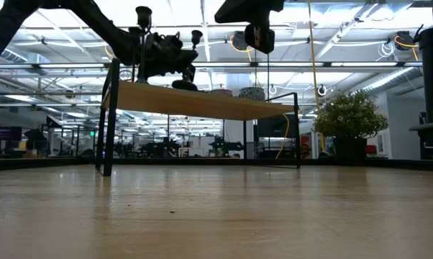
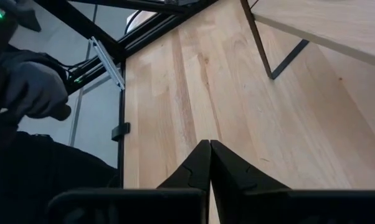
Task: Pick & Place candle stick holders
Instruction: Put the black candle holder on the shelf
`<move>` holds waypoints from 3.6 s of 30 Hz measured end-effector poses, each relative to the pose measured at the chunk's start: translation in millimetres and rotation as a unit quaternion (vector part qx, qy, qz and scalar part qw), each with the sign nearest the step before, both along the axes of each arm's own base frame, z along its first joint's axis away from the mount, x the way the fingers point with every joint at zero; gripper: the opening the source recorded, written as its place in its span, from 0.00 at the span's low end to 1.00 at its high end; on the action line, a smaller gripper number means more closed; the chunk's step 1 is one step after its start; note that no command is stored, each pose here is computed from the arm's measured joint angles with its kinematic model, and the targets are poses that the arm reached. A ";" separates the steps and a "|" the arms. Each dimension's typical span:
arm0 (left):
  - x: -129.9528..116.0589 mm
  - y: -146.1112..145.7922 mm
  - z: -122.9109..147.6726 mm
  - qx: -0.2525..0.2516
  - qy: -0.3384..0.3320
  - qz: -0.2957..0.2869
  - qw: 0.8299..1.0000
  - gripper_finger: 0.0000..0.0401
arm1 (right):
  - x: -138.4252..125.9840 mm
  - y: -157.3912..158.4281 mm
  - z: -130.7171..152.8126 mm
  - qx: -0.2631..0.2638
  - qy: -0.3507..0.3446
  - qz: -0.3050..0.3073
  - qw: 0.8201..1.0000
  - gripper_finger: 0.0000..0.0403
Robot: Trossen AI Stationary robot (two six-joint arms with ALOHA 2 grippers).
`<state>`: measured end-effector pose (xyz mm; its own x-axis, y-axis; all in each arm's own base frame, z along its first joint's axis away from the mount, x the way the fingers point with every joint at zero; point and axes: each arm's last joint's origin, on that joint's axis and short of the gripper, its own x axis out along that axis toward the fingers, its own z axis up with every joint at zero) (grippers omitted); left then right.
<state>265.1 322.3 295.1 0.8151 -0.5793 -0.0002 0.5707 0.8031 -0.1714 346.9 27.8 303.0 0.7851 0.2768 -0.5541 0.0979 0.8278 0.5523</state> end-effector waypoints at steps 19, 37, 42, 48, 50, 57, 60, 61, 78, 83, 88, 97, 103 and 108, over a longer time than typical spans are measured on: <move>28.9 -12.0 -5.9 -0.011 0.008 -0.036 0.999 0.03 | 0.3 -0.8 0.2 0.012 0.004 -0.024 1.000 0.00; 41.4 -24.4 -4.9 -0.052 0.041 -0.057 0.996 0.03 | -0.8 -0.8 -1.4 0.009 0.013 -0.021 1.000 0.00; 41.3 -24.2 -4.9 -0.078 0.062 -0.056 0.993 0.03 | -1.0 -0.8 -1.7 0.004 0.013 -0.016 1.000 0.00; 42.8 -25.9 -5.4 -0.093 0.075 -0.059 0.991 0.03 | -1.0 -0.8 -1.7 0.000 0.012 -0.014 1.000 0.00; 44.6 -27.8 -5.9 -0.096 0.078 -0.062 0.990 0.03 | -1.0 -0.8 -1.7 0.000 0.012 -0.014 1.000 0.00; 50.0 -34.1 -8.4 -0.108 0.089 -0.071 0.988 0.03 | -1.0 -0.7 -1.7 0.000 0.012 -0.014 1.000 0.00; 49.1 -34.2 -11.0 -0.120 0.099 -0.070 0.985 0.03 | -1.0 -0.7 -1.7 0.000 0.012 -0.014 1.000 0.00; 48.8 -34.1 -12.0 -0.123 0.101 -0.070 0.985 0.03 | -1.0 -0.7 -1.7 0.000 0.012 -0.014 1.000 0.00; 45.6 -39.3 -28.1 -0.135 0.111 -0.071 0.982 0.03 | -1.0 -0.7 -1.7 -0.003 0.011 -0.012 1.000 0.00; 44.5 -41.3 -31.8 -0.130 0.107 -0.072 0.983 0.03 | -1.0 -0.8 -1.7 -0.004 0.011 -0.013 1.000 0.00; 41.9 -44.1 -37.6 -0.125 0.103 -0.072 0.984 0.03 | -1.0 -0.8 -1.7 -0.007 0.010 -0.011 1.000 0.00; 37.0 -52.1 -34.3 -0.093 0.078 -0.075 0.990 0.03 | -1.0 -0.8 -1.7 -0.011 0.009 -0.008 1.000 0.00; 30.8 -58.3 -27.0 -0.070 0.057 -0.076 0.993 0.03 | -1.0 -0.8 -1.7 -0.010 0.009 -0.009 1.000 0.00; 30.5 -58.6 -27.8 -0.069 0.057 -0.075 0.993 0.03 | -0.9 -0.8 -1.7 -0.010 0.009 -0.009 1.000 0.00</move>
<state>295.5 263.7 267.2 0.7185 -0.6955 0.0001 0.6529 0.6744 -0.3449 346.0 27.0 301.3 0.7796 0.2519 -0.5734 0.1223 0.8367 0.5338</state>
